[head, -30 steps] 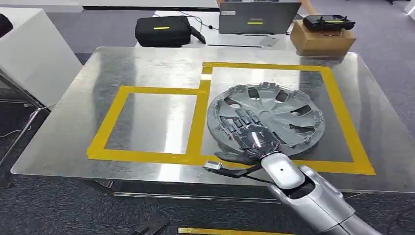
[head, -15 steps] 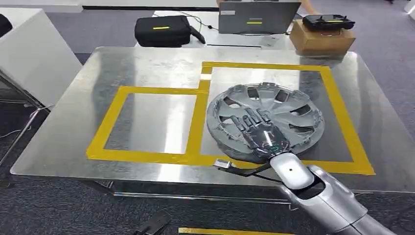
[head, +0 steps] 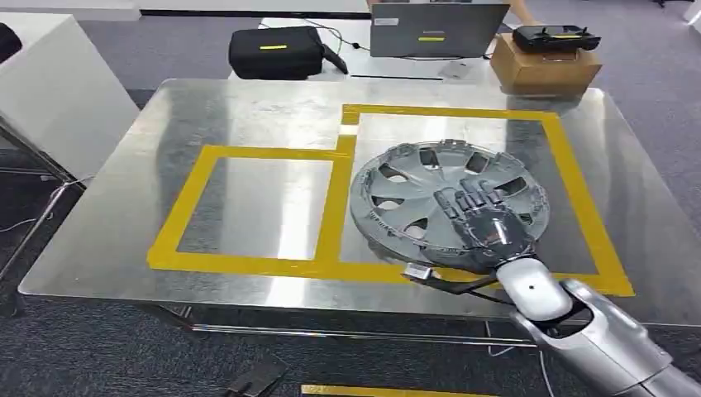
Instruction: Take the parts from the cabinet and place them on the table.
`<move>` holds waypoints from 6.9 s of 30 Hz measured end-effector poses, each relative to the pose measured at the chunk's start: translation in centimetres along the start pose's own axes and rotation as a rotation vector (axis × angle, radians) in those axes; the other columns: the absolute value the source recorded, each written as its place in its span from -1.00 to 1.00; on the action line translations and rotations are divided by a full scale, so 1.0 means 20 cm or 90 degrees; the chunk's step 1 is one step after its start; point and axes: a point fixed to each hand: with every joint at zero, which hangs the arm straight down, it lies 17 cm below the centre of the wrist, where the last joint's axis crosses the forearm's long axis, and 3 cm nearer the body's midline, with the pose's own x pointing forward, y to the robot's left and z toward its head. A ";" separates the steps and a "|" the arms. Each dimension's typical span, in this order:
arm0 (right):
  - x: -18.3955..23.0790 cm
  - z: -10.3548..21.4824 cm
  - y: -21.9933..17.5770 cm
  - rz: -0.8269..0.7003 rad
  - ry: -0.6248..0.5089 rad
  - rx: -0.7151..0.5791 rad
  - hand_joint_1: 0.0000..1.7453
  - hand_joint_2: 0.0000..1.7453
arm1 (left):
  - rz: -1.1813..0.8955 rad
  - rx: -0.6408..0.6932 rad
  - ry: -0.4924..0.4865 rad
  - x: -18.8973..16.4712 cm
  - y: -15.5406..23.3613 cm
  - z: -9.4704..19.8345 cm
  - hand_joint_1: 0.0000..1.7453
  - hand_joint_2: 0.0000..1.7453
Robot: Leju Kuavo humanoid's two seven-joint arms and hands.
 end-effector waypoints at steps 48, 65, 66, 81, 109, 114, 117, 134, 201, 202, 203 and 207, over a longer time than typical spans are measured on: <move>-1.45 2.08 -0.03 0.200 0.507 0.108 -1.00 -1.00 | 0.080 0.069 0.047 -0.17 0.05 0.07 -1.00 -1.00; -1.18 2.62 0.24 0.168 0.683 0.155 -1.00 -1.00 | 0.089 0.069 0.055 -0.18 0.04 0.08 -1.00 -1.00; -1.17 2.64 0.27 0.165 0.698 0.158 -1.00 -1.00 | 0.089 0.069 0.055 -0.18 0.04 0.08 -1.00 -1.00; -0.58 2.90 1.01 -0.136 1.010 0.294 -1.00 -1.00 | 0.083 0.066 0.084 -0.22 0.03 0.09 -1.00 -1.00; 0.82 2.55 1.57 -0.801 1.070 0.511 -1.00 -1.00 | 0.022 0.031 0.152 -0.33 0.00 0.11 -1.00 -1.00; 0.85 2.52 1.57 -0.818 1.061 0.517 -1.00 -1.00 | 0.027 0.023 0.158 -0.34 -0.01 0.12 -1.00 -1.00; 0.84 2.52 1.58 -0.819 1.060 0.515 -1.00 -1.00 | 0.028 0.023 0.159 -0.34 -0.02 0.12 -1.00 -1.00; 0.89 2.51 1.58 -0.847 1.053 0.531 -1.00 -1.00 | 0.047 0.018 0.164 -0.36 -0.04 0.14 -1.00 -1.00; 0.88 2.50 1.60 -0.856 1.050 0.534 -1.00 -1.00 | 0.037 0.021 0.146 -0.33 -0.02 0.12 -1.00 -1.00; 0.88 2.50 1.60 -0.857 1.049 0.533 -1.00 -1.00 | 0.037 0.021 0.145 -0.32 -0.03 0.12 -1.00 -1.00; 0.88 2.49 1.60 -0.857 1.049 0.532 -1.00 -1.00 | 0.037 0.021 0.145 -0.32 -0.03 0.12 -1.00 -1.00; 0.87 2.50 1.60 -0.855 1.046 0.529 -1.00 -1.00 | 0.037 0.025 0.141 -0.31 -0.01 0.10 -1.00 -1.00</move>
